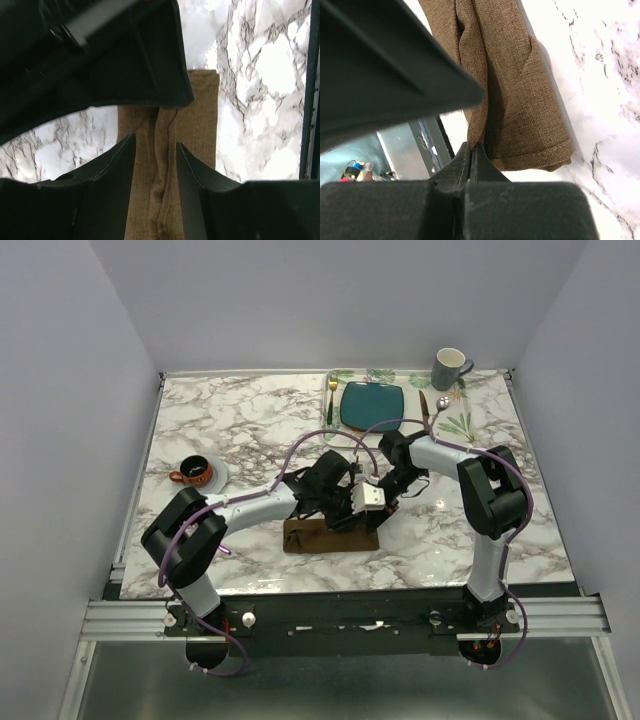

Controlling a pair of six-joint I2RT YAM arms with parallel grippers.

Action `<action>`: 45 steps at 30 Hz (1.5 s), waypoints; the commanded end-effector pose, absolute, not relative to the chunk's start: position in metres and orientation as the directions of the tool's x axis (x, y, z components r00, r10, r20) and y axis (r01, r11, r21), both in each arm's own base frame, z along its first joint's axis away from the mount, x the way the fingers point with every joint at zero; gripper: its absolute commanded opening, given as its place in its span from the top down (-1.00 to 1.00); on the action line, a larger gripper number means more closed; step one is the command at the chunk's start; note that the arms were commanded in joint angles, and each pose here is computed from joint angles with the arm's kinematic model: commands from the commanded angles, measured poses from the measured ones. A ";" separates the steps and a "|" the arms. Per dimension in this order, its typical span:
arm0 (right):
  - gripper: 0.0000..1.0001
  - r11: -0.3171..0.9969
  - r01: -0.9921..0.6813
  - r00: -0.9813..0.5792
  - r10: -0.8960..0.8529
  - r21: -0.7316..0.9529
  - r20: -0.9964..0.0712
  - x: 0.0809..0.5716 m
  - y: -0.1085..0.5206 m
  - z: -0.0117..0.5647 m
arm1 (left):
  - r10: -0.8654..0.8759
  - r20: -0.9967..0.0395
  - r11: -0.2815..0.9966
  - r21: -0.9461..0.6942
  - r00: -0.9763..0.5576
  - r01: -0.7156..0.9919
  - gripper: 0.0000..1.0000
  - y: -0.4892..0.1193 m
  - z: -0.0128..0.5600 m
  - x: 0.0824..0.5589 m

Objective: Fold the napkin into a case and place the utensils inside
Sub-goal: Pick up the top corner of the smaller rectangle folded napkin from the center of the board.

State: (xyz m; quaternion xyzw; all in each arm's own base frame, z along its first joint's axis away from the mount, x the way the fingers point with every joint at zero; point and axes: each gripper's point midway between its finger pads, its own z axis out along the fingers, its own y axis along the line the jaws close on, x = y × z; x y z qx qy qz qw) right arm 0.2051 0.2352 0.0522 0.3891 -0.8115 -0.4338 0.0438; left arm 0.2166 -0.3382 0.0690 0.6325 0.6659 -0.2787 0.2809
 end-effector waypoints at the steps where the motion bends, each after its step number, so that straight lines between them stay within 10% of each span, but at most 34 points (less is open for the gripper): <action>1: 0.99 0.312 -0.596 -0.696 -0.660 0.740 -0.283 0.207 0.240 0.053 | 0.655 -0.754 0.018 -0.050 -0.049 0.999 -0.01 -0.357 0.071 0.213; 13: 0.99 0.317 -0.577 -0.717 -0.638 0.752 -0.281 0.212 0.239 0.057 | 0.670 -0.739 0.015 -0.081 -0.070 0.997 0.06 -0.363 0.060 0.201; 23: 0.38 0.321 -0.544 -0.738 -0.623 0.775 -0.259 0.213 0.240 0.061 | 0.688 -0.706 0.069 -0.163 -0.165 0.984 0.99 -0.357 0.060 0.194; 32: -0.04 0.438 -0.530 -0.757 -0.630 0.726 -0.172 0.221 0.229 0.035 | 0.658 -0.671 0.177 -0.304 -0.343 0.936 1.00 -0.350 0.062 0.182; 45: -0.04 0.502 -0.539 -0.759 -0.637 0.676 -0.133 0.229 0.222 0.018 | 0.561 -0.539 0.338 -0.543 -0.628 0.768 1.00 -0.331 0.059 0.179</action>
